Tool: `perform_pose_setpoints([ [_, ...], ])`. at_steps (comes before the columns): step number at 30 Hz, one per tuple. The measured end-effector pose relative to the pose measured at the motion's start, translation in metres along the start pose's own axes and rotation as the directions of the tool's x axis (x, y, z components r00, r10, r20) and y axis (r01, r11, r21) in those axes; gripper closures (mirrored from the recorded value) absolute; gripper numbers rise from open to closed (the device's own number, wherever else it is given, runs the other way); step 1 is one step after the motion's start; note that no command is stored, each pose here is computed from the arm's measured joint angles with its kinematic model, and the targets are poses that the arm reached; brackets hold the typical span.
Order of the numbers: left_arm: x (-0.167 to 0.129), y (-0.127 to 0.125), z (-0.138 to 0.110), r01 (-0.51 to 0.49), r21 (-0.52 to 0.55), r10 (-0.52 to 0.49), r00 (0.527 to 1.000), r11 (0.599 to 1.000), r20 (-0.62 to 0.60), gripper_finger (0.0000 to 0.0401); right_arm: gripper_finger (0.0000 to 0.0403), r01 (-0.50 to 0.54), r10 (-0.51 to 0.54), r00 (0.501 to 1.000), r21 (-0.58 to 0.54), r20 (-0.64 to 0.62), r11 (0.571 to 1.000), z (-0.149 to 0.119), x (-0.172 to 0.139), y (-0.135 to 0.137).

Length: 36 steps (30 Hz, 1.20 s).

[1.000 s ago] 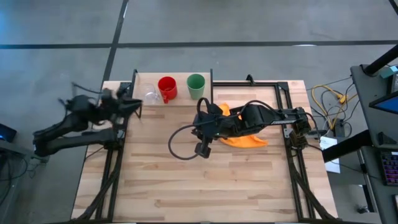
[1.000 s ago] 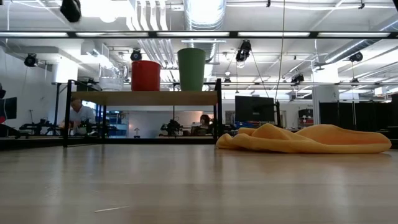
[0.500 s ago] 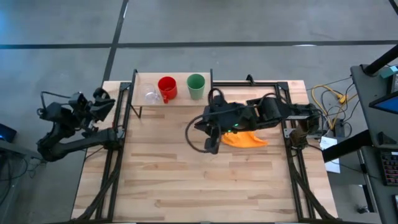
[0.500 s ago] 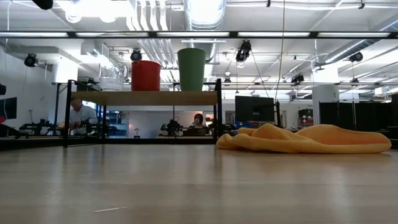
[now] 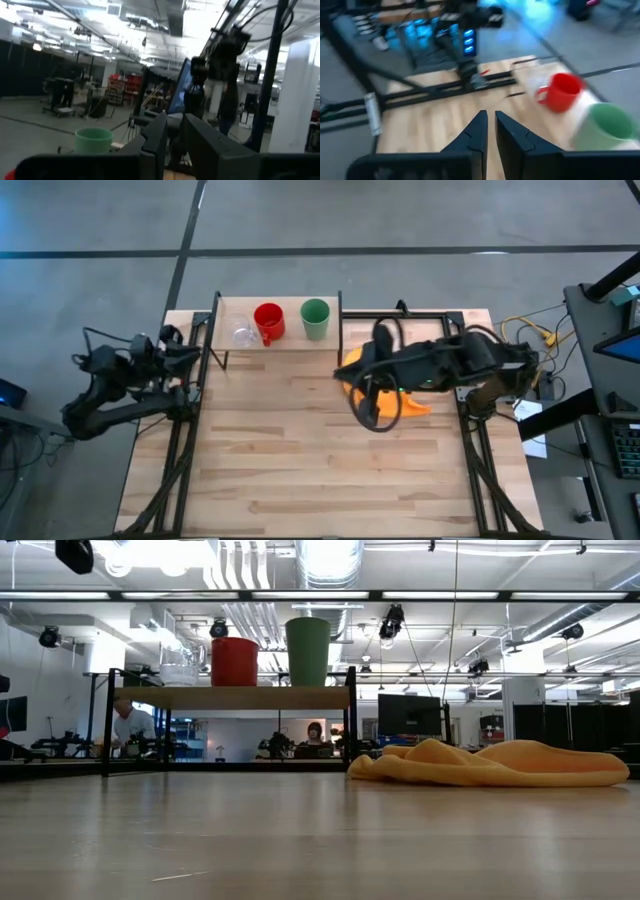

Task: Stack small to large cups/mugs on shelf
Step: Return to Home Position

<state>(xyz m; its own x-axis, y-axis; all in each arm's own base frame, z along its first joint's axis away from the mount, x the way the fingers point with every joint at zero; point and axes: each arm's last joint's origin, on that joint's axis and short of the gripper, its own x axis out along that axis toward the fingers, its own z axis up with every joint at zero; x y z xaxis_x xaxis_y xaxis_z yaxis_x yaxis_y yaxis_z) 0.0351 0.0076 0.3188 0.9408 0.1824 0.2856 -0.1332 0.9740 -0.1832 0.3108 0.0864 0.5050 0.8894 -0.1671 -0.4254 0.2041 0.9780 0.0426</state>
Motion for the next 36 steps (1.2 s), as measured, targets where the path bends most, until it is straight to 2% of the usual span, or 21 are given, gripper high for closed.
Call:
perform_pose_setpoints([
  [3,0.003,0.001,-0.005,-0.005,0.003,0.005,1.000,1.000,-0.019,0.0347,0.0374,0.054,-0.053,0.998,-0.024,0.038,0.998,0.000,-0.013,0.004],
  [8,0.001,0.001,-0.004,-0.003,0.105,0.004,1.000,0.994,-0.004,0.0347,0.0374,0.026,-0.022,0.999,-0.126,0.038,0.992,-0.003,-0.020,0.016],
  [12,-0.003,0.001,-0.001,-0.031,0.196,0.026,0.999,0.980,0.029,0.0347,0.0374,0.032,-0.028,0.999,-0.153,0.024,0.988,-0.005,-0.022,0.014],
  [16,-0.005,0.001,0.002,-0.076,0.210,0.066,0.996,0.975,0.052,0.0347,0.0374,0.039,-0.040,0.999,-0.151,-0.004,0.988,-0.007,-0.031,0.007],
  [21,-0.006,0.002,0.003,-0.117,0.208,0.105,0.992,0.971,0.065,0.0347,0.0374,0.044,-0.043,0.999,-0.132,0.010,0.990,-0.005,-0.056,-0.009],
  [28,-0.006,0.003,0.003,-0.129,0.207,0.118,0.991,0.970,0.067,0.0347,0.0374,0.058,-0.053,0.996,-0.062,0.075,0.996,-0.015,-0.112,-0.045],
  [33,-0.006,0.003,0.003,-0.131,0.207,0.118,0.990,0.970,0.073,0.0347,0.0374,0.013,-0.023,0.978,0.050,0.208,0.999,-0.028,-0.157,-0.076],
  [36,-0.006,0.003,0.003,-0.134,0.207,0.122,0.990,0.969,0.072,0.0347,0.0374,-0.014,0.001,0.958,0.043,0.287,0.999,-0.041,-0.173,-0.090],
])
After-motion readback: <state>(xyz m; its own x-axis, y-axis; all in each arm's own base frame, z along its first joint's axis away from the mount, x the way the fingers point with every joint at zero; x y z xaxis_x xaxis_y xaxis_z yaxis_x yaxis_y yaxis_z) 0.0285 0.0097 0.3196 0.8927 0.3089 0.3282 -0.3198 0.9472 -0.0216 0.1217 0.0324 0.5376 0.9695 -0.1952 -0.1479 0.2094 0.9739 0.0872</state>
